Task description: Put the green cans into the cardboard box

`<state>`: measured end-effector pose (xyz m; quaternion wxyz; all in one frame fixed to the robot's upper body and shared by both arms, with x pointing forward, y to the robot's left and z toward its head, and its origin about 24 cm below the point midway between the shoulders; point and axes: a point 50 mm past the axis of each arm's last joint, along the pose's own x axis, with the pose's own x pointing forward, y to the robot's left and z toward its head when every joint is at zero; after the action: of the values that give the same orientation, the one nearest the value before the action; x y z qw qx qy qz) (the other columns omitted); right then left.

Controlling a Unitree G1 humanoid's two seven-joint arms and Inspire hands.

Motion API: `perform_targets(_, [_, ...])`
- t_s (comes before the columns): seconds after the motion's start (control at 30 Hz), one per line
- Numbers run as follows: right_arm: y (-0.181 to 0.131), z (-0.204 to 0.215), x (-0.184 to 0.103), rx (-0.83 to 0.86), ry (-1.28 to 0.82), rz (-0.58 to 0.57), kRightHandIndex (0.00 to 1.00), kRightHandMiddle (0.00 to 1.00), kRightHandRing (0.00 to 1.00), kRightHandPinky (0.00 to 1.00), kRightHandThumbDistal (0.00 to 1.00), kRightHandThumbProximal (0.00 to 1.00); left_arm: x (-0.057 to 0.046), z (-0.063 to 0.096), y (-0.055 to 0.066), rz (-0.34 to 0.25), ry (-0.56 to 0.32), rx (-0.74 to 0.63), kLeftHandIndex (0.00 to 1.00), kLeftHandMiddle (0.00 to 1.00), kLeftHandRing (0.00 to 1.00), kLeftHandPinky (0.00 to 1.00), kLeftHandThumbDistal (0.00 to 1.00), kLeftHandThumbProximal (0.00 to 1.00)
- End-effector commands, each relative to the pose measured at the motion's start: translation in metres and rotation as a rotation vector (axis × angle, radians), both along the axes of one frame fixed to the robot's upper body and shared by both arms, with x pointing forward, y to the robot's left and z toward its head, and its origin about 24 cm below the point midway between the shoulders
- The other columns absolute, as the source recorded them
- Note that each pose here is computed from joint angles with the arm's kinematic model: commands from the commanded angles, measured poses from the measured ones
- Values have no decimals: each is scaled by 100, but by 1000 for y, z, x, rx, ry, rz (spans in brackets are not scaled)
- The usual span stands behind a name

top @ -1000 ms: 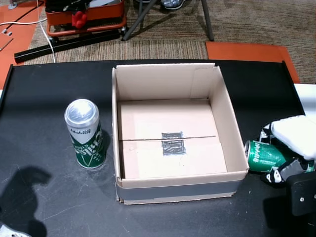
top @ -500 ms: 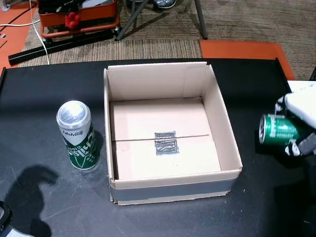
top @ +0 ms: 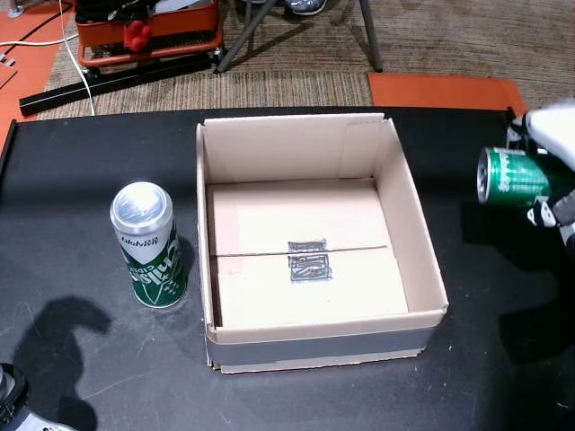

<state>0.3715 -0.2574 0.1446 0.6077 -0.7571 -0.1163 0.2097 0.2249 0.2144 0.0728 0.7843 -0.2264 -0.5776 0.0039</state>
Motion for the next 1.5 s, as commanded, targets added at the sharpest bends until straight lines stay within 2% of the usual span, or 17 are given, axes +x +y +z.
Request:
perform_targets(0.0, [13,54,9,61,-190,86,0,0,26,19,42,0,4,-9,-38,28,12,-180,29,40,65,72,51,63])
perform_targets(0.07, [23,66,11,68,-218,136,0,4,34,37,48,0,5,-10,-39,31,27,-185,29,39,66,72,53,62])
perform_targets(0.13, [33,76,13,71,-230,173,0,9,39,38,52,0,5,-11,-39,49,45,-177,27,38,66,73,52,67])
perform_targets(0.2, [43,85,14,75,-236,205,0,9,38,32,51,0,5,-12,-39,98,64,-173,26,38,67,74,52,71])
perform_targets(0.37, [70,99,17,75,-287,301,0,8,36,29,45,0,8,-14,-39,113,68,-166,28,41,70,77,51,75])
perform_targets(0.43, [81,103,18,63,-291,326,0,8,34,31,49,0,9,-16,-39,116,72,-161,29,41,69,78,52,75])
perform_targets(0.57, [100,106,19,62,-300,381,0,1,21,21,56,0,12,-17,-40,89,58,-159,32,44,69,79,46,76])
perform_targets(0.67, [116,101,20,56,-312,434,0,0,25,15,33,0,14,-18,-40,47,22,-161,33,45,70,78,43,74])
perform_targets(0.83, [140,93,21,13,-297,487,0,7,37,19,51,0,15,-18,-42,40,1,-162,33,45,70,78,43,73])
perform_targets(0.9, [148,90,22,-2,-282,496,0,7,36,24,48,0,16,-18,-43,42,-7,-167,33,45,69,77,42,73])
perform_targets(1.0, [160,83,21,-6,-258,524,0,1,33,14,36,0,15,-18,-44,53,-14,-167,31,44,69,78,43,73])
perform_targets(1.03, [163,80,21,-4,-251,533,0,1,33,19,45,0,15,-18,-44,64,-12,-184,30,43,69,76,46,73])
perform_targets(1.07, [166,77,21,-4,-239,533,0,2,34,22,41,0,14,-18,-44,79,-8,-190,29,42,70,76,45,74])
perform_targets(1.13, [168,72,21,-9,-222,532,0,2,34,20,37,0,13,-17,-44,104,-3,-182,29,43,71,77,44,78])
perform_targets(1.3, [173,59,20,-17,-223,555,0,0,31,10,49,0,11,-15,-45,100,-16,-180,33,46,71,78,39,78])
perform_targets(1.37, [175,54,19,-19,-226,561,0,1,37,15,49,0,11,-15,-45,86,-27,-169,34,47,73,78,40,79])
perform_targets(1.47, [176,50,19,-19,-220,567,0,4,41,35,48,0,9,-15,-44,91,-29,-170,35,48,73,79,40,80])
